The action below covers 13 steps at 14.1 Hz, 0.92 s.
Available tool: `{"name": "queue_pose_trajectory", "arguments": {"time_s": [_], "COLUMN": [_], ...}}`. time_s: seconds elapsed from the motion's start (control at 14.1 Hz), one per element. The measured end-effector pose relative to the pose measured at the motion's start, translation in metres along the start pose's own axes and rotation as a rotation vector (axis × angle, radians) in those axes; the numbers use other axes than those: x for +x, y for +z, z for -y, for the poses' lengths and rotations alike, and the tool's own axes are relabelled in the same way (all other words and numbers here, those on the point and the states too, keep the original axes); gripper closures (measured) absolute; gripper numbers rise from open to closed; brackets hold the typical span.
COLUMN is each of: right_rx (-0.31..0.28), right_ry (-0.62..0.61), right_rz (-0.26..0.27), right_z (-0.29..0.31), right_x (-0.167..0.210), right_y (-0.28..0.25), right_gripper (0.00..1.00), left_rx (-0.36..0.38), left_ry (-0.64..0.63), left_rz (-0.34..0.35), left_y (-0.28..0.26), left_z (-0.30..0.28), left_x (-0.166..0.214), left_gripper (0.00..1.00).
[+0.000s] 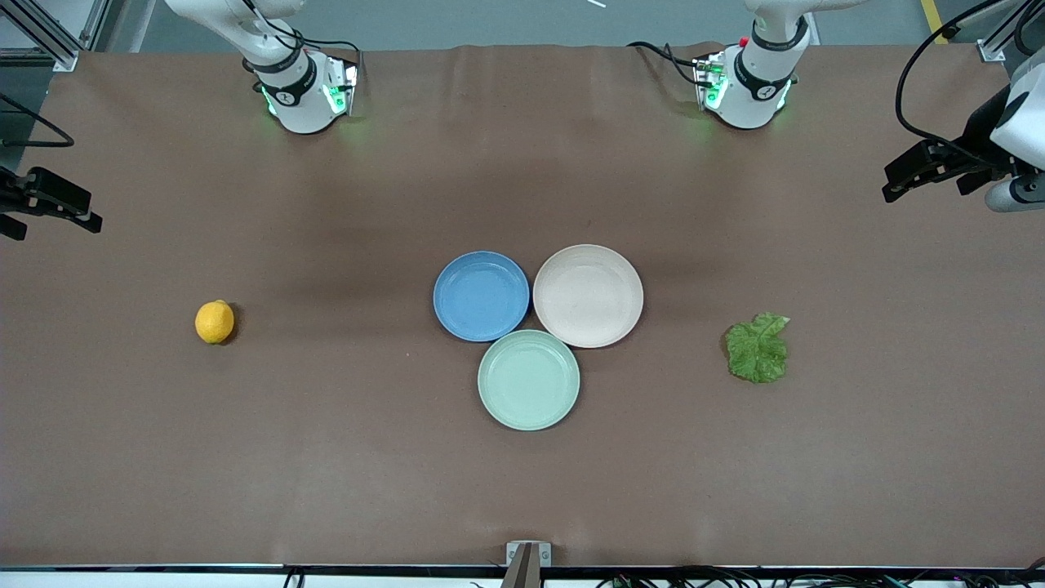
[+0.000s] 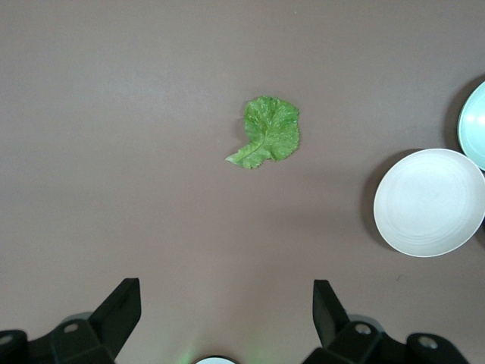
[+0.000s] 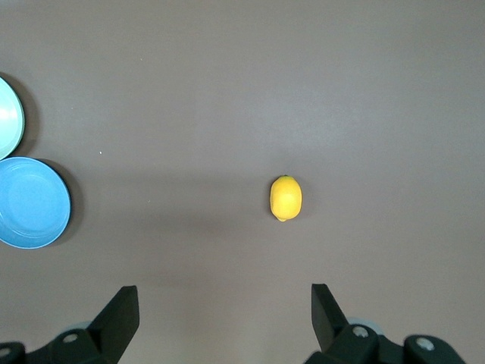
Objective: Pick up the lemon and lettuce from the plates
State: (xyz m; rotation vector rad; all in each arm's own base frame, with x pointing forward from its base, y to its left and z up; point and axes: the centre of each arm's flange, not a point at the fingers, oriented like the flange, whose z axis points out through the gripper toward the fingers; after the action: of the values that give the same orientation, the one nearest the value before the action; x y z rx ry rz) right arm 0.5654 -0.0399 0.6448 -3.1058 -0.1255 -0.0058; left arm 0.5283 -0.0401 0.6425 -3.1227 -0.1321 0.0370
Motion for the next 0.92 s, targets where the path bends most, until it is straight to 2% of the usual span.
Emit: {"name": "queue_pose_trajectory", "arguments": {"time_s": [0.92], "right_rx": [0.004], "right_ry": [-0.008], "right_rz": [-0.002], "right_z": [0.0031], "right_x": [0.0007], "right_y": [-0.0001], "right_gripper": [0.0], "left_rx": [0.0], "left_ry": [0.002], "left_rz": [-0.002], "left_y": [-0.0057], "left_z": [-0.0007], "left_x": [-0.0016], "left_gripper": [0.0]}}
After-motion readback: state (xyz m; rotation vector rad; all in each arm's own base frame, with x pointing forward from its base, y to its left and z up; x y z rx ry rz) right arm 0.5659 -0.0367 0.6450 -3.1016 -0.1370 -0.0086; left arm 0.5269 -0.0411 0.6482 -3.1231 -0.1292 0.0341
